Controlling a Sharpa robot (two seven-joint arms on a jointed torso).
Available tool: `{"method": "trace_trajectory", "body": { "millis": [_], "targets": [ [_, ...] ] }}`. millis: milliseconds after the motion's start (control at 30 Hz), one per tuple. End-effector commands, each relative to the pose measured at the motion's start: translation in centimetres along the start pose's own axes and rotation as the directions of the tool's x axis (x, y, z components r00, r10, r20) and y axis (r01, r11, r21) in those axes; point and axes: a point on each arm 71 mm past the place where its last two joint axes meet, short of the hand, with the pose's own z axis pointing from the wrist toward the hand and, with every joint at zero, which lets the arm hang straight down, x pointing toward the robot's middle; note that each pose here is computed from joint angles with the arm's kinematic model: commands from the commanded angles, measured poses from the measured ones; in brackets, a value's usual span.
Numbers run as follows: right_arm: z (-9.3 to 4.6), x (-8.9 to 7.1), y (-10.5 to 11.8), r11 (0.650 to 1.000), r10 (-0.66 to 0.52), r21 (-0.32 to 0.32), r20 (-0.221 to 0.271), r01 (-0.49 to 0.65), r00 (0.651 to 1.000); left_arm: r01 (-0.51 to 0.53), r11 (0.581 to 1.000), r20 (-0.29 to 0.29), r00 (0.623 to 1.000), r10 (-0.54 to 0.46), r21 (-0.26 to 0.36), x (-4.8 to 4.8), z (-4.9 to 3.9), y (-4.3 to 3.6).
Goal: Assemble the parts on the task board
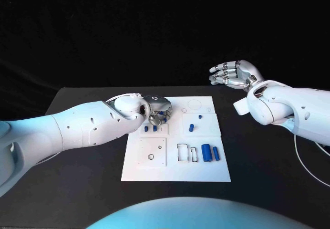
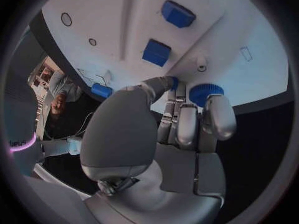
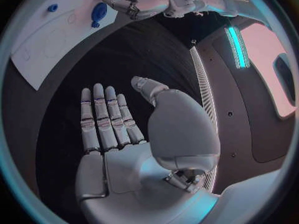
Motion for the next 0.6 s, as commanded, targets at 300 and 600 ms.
{"method": "trace_trajectory", "body": {
  "millis": [300, 600],
  "targets": [
    [0.0, 0.2, 0.1, 1.0, -0.004, -0.016, -0.016, 0.004, 1.0, 0.004, 1.0, 0.078, 0.997, -0.006, 0.016, -0.42, -0.13, 0.07],
    [0.1, 0.1, 0.1, 1.0, -0.005, -0.016, -0.015, 0.004, 1.0, 0.023, 0.999, 0.122, 0.992, -0.026, 0.033, -0.7, -1.04, 0.33]
  ]
}}
